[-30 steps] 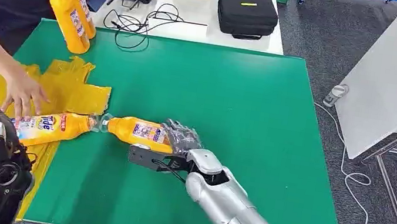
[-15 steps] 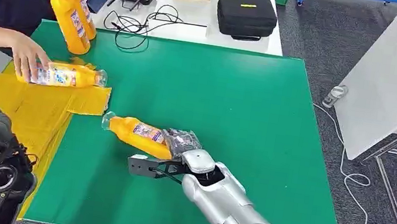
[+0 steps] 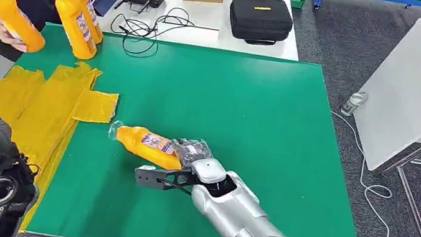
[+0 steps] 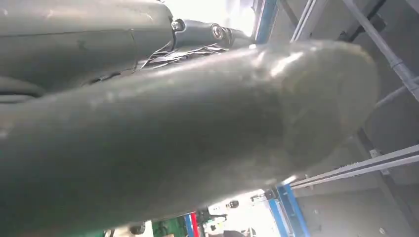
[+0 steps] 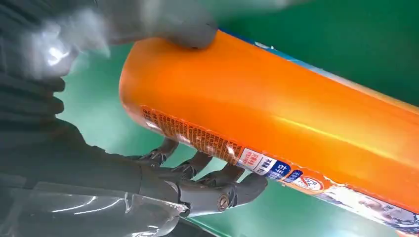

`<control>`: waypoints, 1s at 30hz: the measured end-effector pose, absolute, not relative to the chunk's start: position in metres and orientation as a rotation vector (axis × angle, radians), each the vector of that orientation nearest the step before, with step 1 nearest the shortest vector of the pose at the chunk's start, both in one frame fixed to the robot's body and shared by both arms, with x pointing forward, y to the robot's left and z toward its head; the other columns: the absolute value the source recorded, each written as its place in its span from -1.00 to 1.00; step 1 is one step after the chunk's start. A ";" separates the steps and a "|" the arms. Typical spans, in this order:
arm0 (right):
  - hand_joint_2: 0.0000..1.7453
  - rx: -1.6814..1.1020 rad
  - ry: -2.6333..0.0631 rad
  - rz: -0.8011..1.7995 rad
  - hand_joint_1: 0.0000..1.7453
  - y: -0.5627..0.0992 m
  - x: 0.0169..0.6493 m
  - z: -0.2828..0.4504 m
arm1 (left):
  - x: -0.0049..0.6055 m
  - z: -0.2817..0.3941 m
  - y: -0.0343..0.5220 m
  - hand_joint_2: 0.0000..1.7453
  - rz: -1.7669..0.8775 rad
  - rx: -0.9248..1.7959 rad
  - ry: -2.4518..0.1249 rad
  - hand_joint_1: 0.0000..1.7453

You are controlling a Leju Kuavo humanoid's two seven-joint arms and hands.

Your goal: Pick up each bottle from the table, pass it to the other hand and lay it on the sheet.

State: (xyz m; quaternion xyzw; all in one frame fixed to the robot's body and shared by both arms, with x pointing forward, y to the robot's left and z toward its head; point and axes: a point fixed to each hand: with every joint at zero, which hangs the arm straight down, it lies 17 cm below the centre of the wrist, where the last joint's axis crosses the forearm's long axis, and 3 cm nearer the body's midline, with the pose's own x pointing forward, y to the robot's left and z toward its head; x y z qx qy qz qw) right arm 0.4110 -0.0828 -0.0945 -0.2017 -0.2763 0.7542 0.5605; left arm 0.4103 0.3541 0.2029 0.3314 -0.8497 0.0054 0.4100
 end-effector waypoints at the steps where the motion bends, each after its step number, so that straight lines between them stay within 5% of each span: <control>1: 1.00 -0.475 -0.651 1.778 1.00 -0.083 0.411 -0.095 | 0.410 0.203 0.354 -1.00 0.013 0.834 -2.139 -1.00; 4: 1.00 -0.479 -0.641 1.780 0.86 -0.085 0.410 -0.096 | 0.410 0.202 0.353 -1.00 0.012 0.832 -2.139 -1.00; 6: 1.00 -0.481 -0.631 1.786 -1.00 -0.086 0.410 -0.096 | 0.410 0.203 0.353 -1.00 0.012 0.830 -2.141 -1.00; 23: 1.00 -0.441 -0.471 1.851 -1.00 -0.106 0.380 -0.118 | 0.407 0.217 0.353 -1.00 0.053 0.809 -2.175 -1.00; 24: 1.00 -0.440 -0.467 1.853 -0.68 -0.106 0.380 -0.119 | 0.407 0.217 0.353 -1.00 0.054 0.807 -2.175 -1.00; 25: 1.00 -0.439 -0.464 1.853 1.00 -0.107 0.380 -0.119 | 0.407 0.217 0.353 -1.00 0.057 0.804 -2.175 -1.00; 30: 1.00 -0.422 -0.475 1.835 1.00 -0.107 0.380 -0.119 | 0.408 0.216 0.355 -1.00 0.067 0.786 -2.174 -1.00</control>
